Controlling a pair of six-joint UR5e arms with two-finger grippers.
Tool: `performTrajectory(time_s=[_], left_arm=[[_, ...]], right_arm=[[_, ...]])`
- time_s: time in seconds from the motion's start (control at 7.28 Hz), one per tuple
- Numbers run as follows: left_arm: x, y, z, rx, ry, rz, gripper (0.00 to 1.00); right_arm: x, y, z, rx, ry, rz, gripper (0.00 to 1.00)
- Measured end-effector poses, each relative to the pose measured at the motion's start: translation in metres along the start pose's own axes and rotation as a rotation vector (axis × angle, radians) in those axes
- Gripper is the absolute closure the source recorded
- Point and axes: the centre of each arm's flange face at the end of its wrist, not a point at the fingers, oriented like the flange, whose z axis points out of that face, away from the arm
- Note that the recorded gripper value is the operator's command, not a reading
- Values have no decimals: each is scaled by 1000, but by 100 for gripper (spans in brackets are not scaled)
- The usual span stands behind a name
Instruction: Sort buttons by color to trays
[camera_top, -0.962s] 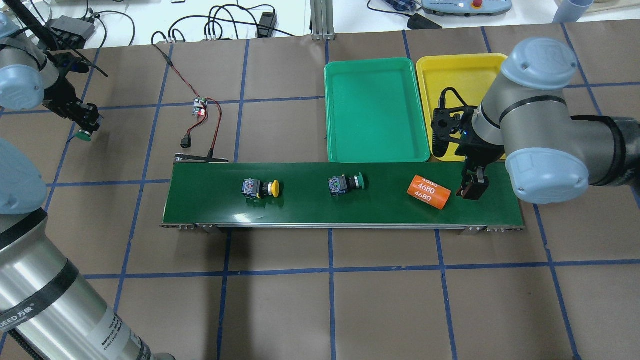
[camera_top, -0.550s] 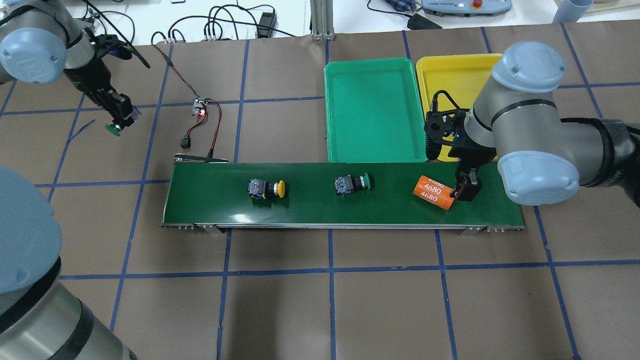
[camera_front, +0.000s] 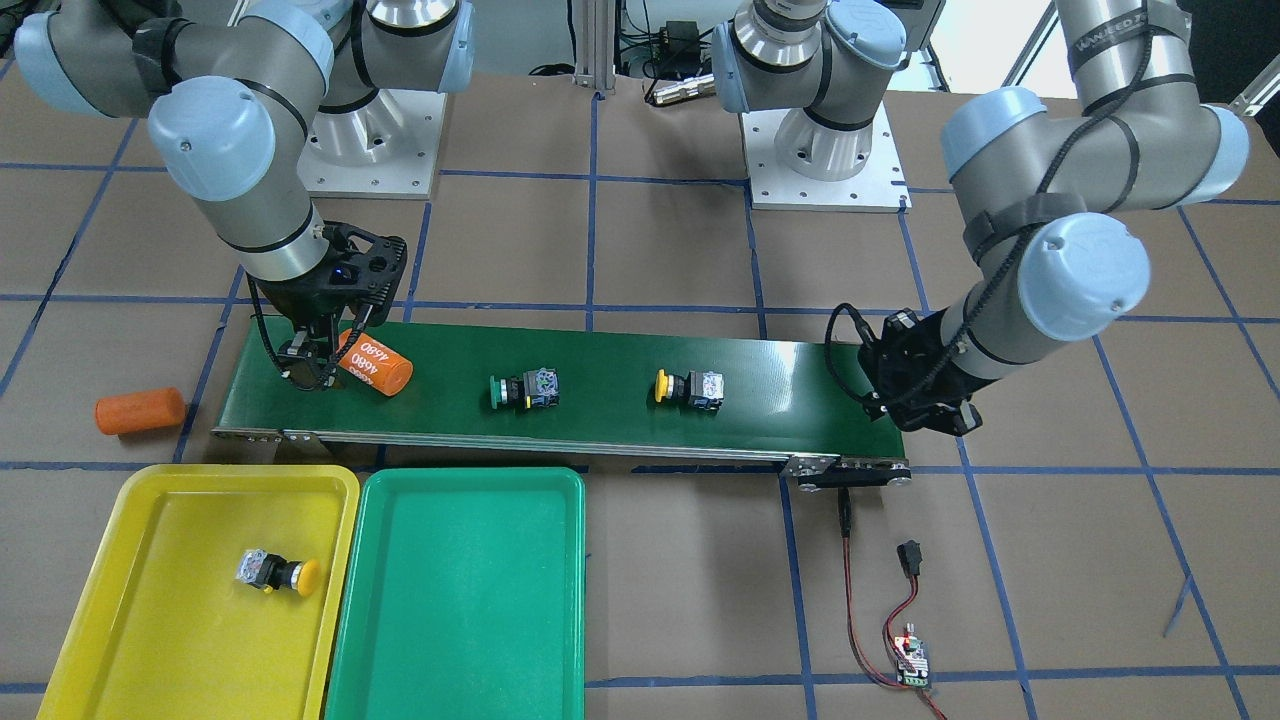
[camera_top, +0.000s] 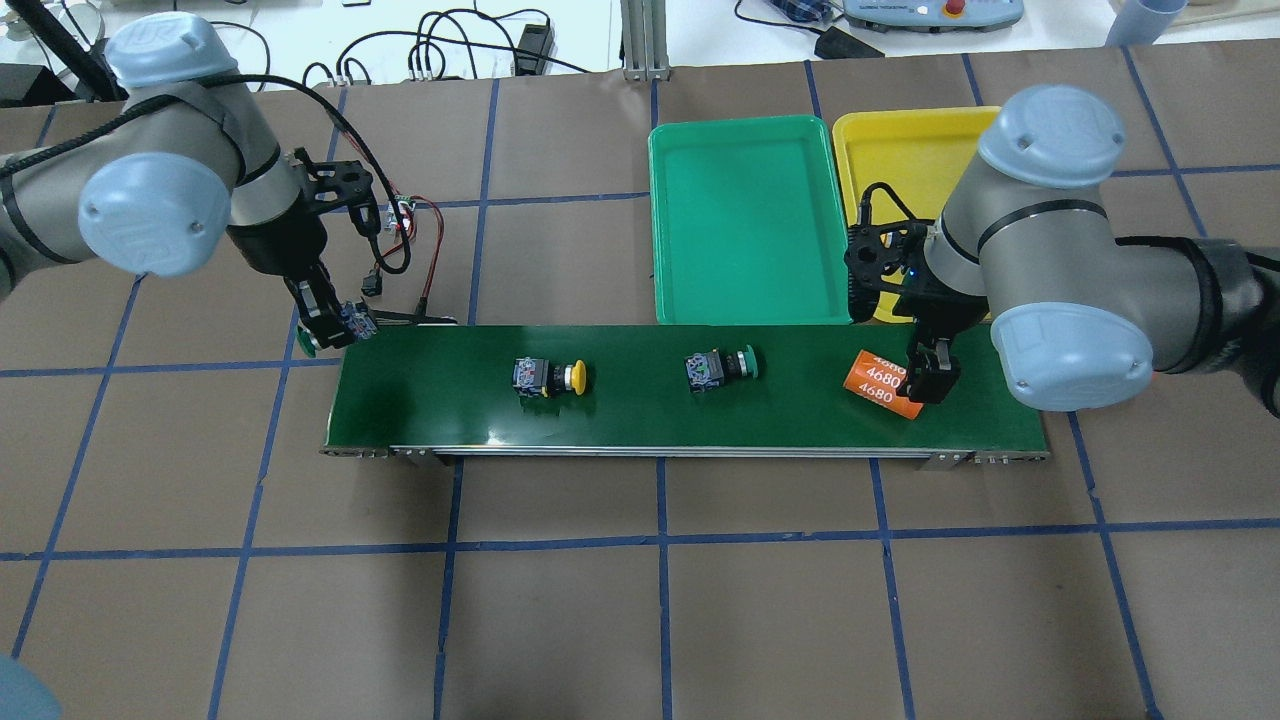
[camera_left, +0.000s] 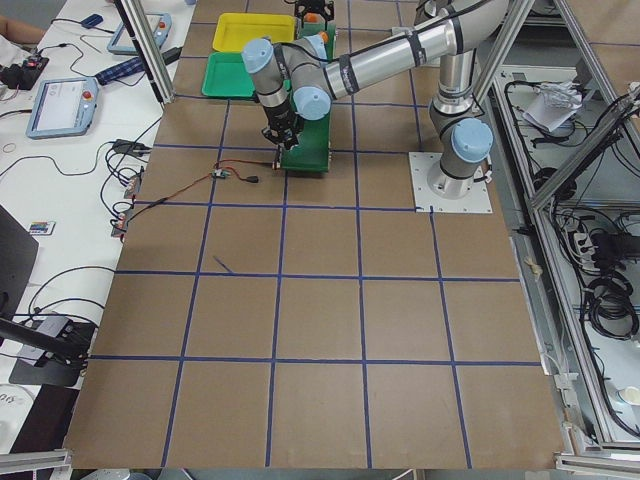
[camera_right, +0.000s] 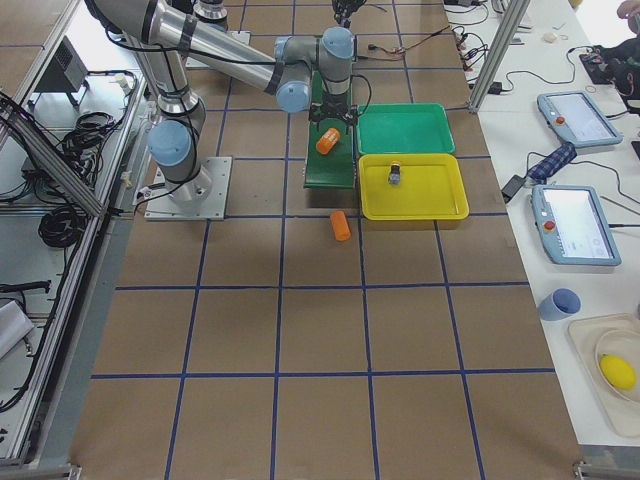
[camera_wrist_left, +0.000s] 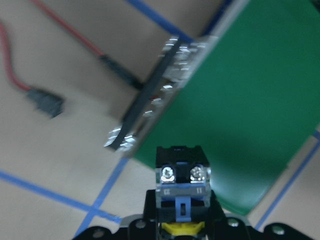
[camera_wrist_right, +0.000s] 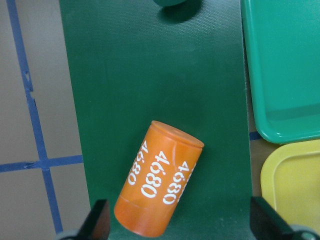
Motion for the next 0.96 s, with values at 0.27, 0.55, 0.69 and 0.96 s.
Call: performTrajectory(time_s=[0.27, 0.55, 0.69, 0.96], left_arm=[[29, -22, 10, -6, -30, 157, 100], [36, -28, 23, -3, -67, 261, 83], [36, -28, 32, -1, -83, 287, 1], [36, -31, 44, 13, -102, 296, 0]], right_arm=[[0, 0, 0, 1, 2, -2, 0], [1, 0, 0, -3, 9, -7, 0], [1, 0, 1, -4, 10, -6, 0], [1, 0, 1, -1, 8, -4, 0]])
